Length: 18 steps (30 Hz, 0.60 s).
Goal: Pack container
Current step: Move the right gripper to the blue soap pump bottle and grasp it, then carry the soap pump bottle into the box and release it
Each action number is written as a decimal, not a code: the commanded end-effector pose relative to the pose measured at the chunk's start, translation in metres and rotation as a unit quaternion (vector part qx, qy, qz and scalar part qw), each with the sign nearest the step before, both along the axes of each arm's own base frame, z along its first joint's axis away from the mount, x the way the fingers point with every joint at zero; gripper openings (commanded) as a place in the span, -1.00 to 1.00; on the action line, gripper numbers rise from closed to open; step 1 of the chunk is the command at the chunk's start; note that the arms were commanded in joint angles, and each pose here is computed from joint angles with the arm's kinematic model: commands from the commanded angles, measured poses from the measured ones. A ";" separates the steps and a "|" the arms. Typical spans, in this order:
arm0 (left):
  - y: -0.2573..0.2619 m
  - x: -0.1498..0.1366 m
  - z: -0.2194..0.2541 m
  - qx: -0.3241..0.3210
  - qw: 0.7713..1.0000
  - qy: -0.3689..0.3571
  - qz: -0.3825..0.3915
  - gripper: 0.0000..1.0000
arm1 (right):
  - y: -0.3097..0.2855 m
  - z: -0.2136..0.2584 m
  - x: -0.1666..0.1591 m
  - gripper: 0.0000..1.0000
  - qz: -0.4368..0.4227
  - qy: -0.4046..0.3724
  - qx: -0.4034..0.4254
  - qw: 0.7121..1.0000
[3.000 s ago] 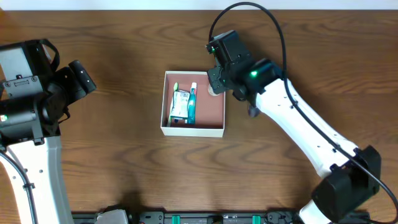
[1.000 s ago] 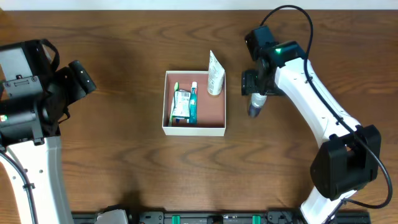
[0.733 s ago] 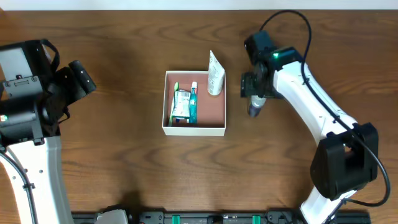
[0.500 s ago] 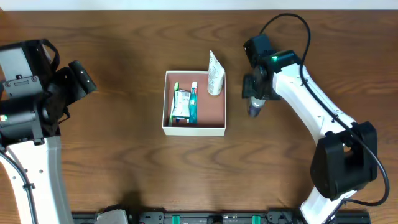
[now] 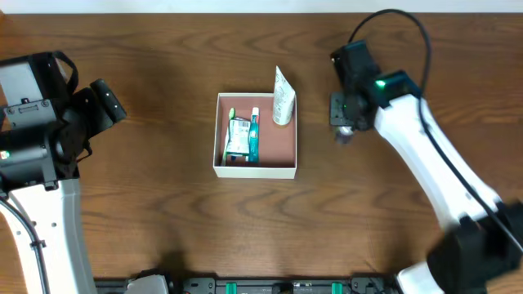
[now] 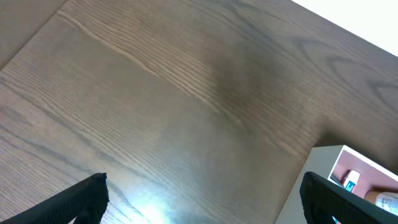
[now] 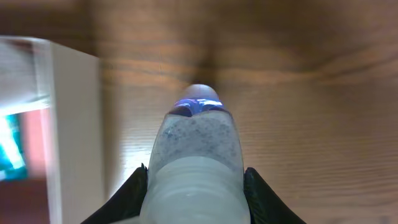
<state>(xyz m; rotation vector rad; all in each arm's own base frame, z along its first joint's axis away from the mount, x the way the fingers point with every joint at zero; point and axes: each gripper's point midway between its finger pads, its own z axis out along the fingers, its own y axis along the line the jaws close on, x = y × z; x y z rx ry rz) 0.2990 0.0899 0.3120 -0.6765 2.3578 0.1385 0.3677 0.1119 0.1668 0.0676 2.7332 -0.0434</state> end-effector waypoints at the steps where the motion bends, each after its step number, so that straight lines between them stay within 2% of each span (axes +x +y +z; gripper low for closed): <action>1: 0.003 -0.002 0.002 0.011 1.000 0.003 -0.001 0.96 | 0.016 0.060 -0.019 -0.63 0.036 -0.072 0.030 0.996; 5: 0.003 -0.002 0.002 0.011 1.000 0.003 -0.001 0.96 | 0.056 0.100 -0.054 -0.67 0.106 -0.114 0.080 0.985; 10: 0.003 -0.002 0.002 0.011 1.000 0.003 -0.001 0.96 | 0.106 0.118 -0.082 -0.63 0.165 -0.138 0.118 0.969; 13: 0.003 -0.002 0.002 0.011 1.000 0.003 -0.001 0.96 | 0.131 0.112 -0.084 -0.65 0.176 -0.137 0.132 0.966; 18: 0.003 -0.002 0.002 0.011 1.000 0.003 -0.001 0.96 | 0.141 0.071 -0.064 -0.70 0.113 -0.104 0.108 0.982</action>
